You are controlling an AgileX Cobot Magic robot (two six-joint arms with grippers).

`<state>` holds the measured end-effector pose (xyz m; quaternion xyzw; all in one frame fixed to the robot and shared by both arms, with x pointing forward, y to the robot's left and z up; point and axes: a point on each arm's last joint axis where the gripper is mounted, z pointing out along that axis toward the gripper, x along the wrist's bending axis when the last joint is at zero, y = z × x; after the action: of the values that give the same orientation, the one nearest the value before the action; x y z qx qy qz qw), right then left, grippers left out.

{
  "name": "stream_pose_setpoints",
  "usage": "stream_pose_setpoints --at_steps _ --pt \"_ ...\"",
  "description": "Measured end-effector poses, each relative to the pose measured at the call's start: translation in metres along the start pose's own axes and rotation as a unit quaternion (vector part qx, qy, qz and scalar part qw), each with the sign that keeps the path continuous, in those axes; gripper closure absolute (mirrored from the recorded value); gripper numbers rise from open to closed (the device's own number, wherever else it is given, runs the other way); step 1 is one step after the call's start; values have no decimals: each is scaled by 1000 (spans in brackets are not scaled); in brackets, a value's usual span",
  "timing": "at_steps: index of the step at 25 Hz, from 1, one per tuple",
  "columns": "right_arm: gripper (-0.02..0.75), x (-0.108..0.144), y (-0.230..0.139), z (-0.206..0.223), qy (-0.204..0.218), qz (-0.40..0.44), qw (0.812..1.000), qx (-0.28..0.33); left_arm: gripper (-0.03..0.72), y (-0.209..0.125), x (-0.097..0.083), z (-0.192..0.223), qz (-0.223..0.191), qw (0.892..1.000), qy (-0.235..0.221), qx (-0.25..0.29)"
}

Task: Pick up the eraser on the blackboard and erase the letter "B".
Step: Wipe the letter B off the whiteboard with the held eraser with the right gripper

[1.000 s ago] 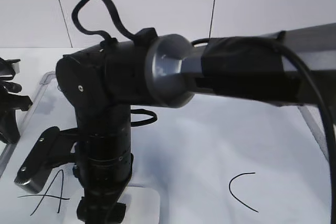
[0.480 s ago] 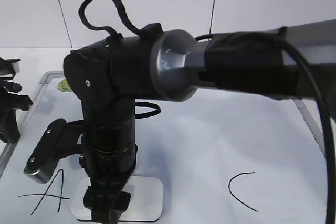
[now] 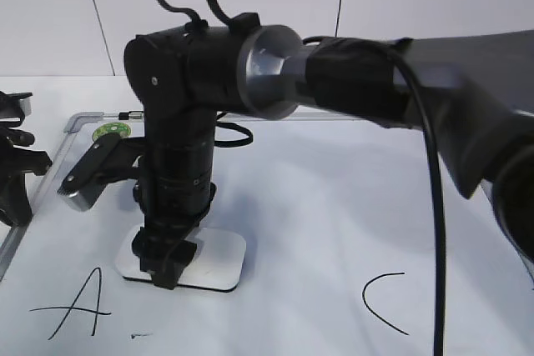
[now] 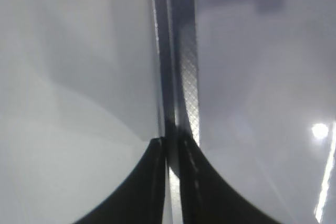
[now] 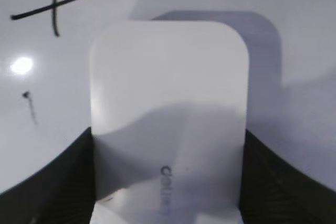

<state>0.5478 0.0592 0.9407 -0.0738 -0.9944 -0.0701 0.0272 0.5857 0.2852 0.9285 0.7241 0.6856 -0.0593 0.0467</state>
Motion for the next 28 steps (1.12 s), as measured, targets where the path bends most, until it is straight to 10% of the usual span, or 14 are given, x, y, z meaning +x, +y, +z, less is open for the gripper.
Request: stream_pose_setpoints --at_steps 9,28 --pt "232 -51 -10 -6 -16 75 997 -31 643 0 0 0 0 1000 0 -1" --pt "233 -49 -7 -6 -4 82 996 -40 643 0 0 0 0 1000 0 -2"
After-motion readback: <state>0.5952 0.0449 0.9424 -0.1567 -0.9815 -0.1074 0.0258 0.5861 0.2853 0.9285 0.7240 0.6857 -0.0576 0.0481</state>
